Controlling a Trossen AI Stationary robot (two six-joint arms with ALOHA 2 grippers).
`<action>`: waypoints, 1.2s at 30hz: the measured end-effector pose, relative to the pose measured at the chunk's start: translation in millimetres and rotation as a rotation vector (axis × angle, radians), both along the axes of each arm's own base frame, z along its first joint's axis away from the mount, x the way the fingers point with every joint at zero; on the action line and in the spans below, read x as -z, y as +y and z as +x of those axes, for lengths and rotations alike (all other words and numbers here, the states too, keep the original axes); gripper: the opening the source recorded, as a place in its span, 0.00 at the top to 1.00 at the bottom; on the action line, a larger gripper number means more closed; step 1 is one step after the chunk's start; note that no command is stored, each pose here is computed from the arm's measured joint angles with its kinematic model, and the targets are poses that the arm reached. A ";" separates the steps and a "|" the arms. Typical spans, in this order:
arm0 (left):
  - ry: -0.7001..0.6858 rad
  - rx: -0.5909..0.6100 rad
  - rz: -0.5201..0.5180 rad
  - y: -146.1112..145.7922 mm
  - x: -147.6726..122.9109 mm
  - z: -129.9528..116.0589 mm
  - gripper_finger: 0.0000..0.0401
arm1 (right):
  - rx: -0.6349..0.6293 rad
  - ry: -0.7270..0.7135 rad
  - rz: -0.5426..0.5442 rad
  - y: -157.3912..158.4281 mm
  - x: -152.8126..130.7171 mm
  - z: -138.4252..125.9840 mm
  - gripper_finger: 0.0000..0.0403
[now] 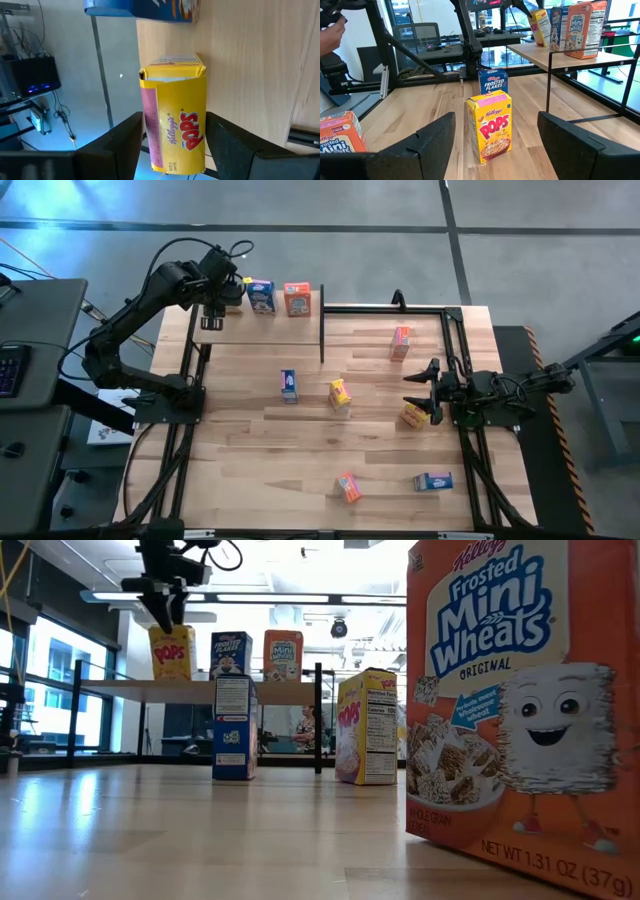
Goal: Stack cereal on shelf
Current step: Put the bottom left yellow cereal box on the shelf, then put the right yellow cereal box on the shelf aligned with the other yellow cereal box
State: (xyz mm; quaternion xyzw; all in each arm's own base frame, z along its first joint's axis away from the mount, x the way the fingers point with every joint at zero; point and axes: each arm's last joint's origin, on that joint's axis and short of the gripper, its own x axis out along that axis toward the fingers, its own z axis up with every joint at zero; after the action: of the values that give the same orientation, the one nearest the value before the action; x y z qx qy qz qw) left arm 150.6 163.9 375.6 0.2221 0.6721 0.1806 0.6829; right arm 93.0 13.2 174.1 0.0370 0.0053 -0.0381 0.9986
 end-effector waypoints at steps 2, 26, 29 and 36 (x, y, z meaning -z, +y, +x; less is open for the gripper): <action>-0.008 -0.003 0.004 1.2 -0.3 -0.2 0.48 | 0.000 0.000 0.000 0.0 0.0 0.0 0.32; -0.012 -0.029 0.079 8.0 -3.6 -0.3 0.38 | 0.000 0.000 0.000 0.0 -0.1 0.0 0.32; -0.011 -0.029 0.081 8.0 -3.6 -0.3 0.38 | 0.000 0.000 0.000 0.0 0.0 0.0 0.32; -0.013 -0.047 0.087 8.1 -3.7 -0.6 0.38 | 0.000 0.000 0.000 0.0 0.0 0.0 0.32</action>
State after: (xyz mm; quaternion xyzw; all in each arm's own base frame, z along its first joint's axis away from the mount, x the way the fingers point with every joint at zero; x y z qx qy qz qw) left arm 150.0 172.0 379.4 0.2343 0.6641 0.2272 0.6727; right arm 93.0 13.2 174.1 0.0371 0.0053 -0.0381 0.9986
